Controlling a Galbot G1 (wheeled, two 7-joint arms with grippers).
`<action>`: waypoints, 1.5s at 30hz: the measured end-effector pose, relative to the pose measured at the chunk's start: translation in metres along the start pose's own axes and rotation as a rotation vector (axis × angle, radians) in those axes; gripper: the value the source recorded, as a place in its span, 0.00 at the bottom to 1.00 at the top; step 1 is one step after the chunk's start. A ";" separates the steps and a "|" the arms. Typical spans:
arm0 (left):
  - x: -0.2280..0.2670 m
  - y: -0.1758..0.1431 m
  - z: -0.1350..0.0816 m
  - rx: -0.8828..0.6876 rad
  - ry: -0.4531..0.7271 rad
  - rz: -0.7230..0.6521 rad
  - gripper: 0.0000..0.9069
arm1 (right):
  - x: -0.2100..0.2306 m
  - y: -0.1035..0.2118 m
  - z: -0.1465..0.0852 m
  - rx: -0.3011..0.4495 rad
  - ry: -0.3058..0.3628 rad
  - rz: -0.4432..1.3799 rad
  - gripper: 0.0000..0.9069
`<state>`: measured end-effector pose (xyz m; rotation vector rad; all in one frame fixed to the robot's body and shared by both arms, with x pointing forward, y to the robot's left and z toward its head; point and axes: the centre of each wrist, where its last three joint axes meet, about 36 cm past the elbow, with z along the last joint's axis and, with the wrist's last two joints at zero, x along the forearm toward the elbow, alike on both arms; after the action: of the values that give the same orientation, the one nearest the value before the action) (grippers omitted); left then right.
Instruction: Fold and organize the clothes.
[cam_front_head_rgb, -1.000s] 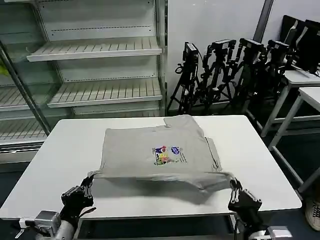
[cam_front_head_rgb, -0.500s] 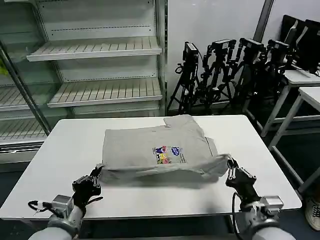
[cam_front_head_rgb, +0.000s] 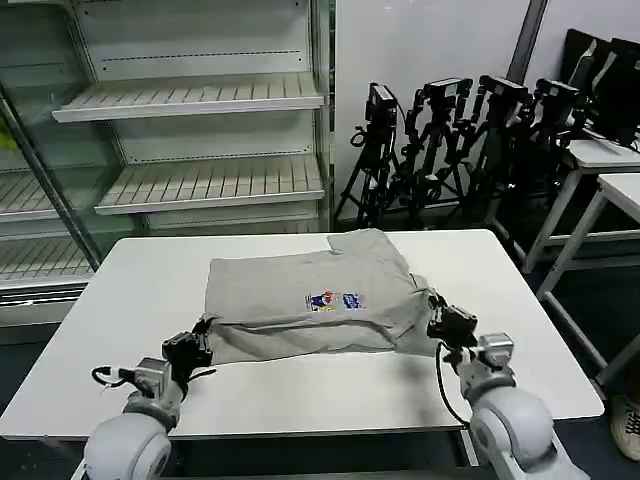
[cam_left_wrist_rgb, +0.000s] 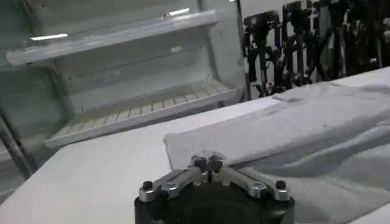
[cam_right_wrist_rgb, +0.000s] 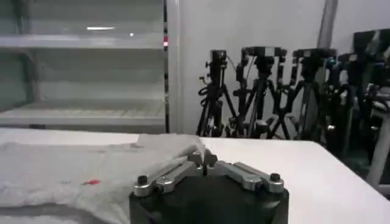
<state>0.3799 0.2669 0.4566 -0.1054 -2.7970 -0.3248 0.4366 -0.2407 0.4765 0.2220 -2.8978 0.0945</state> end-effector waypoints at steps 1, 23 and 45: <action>-0.004 0.000 0.001 -0.003 0.002 -0.003 0.02 | -0.006 0.000 0.000 0.005 0.005 0.000 0.00; -0.022 -0.005 0.016 0.022 0.044 -0.039 1.00 | -0.043 0.017 0.025 0.024 0.038 0.011 1.00; 0.011 -0.009 0.033 0.129 0.112 -0.034 0.01 | 0.014 0.003 0.060 -0.051 0.094 0.070 0.57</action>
<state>0.3583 0.2663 0.4277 -0.0095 -2.7027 -0.1523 0.4092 -0.2445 0.4216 0.1048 -2.8100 0.0412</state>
